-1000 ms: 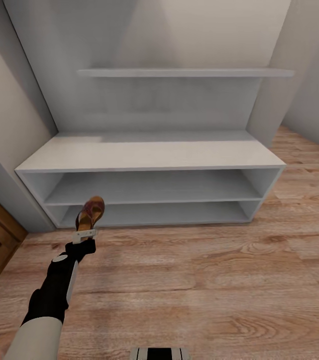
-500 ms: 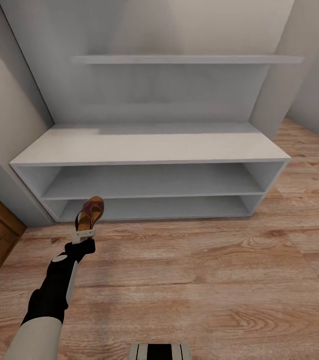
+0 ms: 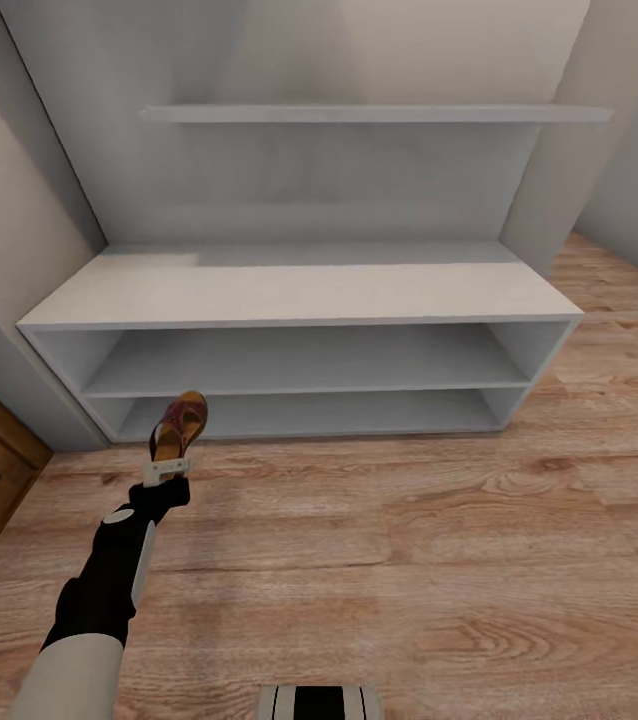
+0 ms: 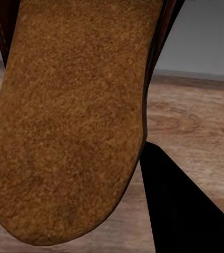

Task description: Pick up the two gym shoes and the two sandals from the corridor floor and place them onto the hallstand (shoe rack) in the corridor, making sure they are on the rack and not on the floor. Arrange them so the two gym shoes are next to each other and the two sandals are next to each other.

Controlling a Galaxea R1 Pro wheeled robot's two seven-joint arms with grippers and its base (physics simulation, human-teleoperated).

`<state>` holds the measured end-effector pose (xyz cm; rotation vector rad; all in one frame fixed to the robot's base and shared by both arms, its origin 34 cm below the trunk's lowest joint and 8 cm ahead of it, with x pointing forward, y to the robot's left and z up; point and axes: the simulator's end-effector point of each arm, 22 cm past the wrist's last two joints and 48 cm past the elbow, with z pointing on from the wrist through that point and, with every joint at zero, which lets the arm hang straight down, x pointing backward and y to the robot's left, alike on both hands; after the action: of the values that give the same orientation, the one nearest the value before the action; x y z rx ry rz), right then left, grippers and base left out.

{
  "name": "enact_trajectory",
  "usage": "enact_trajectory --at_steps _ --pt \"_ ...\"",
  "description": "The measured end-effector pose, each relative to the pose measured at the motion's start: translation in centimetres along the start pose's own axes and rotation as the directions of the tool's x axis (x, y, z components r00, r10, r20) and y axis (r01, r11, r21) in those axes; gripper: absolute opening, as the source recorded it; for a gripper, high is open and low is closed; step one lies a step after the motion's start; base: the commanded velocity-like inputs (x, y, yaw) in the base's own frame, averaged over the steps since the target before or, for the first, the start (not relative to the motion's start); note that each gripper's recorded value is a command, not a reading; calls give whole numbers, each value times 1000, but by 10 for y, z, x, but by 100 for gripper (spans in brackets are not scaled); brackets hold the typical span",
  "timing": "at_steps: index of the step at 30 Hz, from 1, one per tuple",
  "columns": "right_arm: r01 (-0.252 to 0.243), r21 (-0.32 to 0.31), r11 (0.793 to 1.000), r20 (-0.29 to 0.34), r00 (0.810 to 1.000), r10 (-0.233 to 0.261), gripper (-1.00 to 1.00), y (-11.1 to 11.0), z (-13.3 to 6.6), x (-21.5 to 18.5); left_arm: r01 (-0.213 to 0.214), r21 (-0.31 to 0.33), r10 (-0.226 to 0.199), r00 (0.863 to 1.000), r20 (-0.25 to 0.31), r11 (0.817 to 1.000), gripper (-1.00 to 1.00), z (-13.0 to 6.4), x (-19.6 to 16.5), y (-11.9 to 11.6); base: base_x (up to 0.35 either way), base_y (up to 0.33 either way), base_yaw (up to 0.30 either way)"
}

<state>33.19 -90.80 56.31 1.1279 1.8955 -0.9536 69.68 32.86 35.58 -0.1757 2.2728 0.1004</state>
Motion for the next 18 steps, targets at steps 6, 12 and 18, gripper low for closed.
enact_trajectory --at_steps 6,12,18 --pt "-2 1 1000 -1 1000 2 -100 0 0 1 -6 4 6 999 38 1000 -100 0 -8 -3 25 0 0" --pt "-2 0 1000 -2 1000 2 -100 0 0 1 -11 6 11 998 65 1000 -100 -1 -14 -4 286 0 0" --pt "-2 -1 1000 -3 1000 2 -100 0 0 2 -10 8 10 998 65 1000 -100 0 -14 -5 197 0 0"
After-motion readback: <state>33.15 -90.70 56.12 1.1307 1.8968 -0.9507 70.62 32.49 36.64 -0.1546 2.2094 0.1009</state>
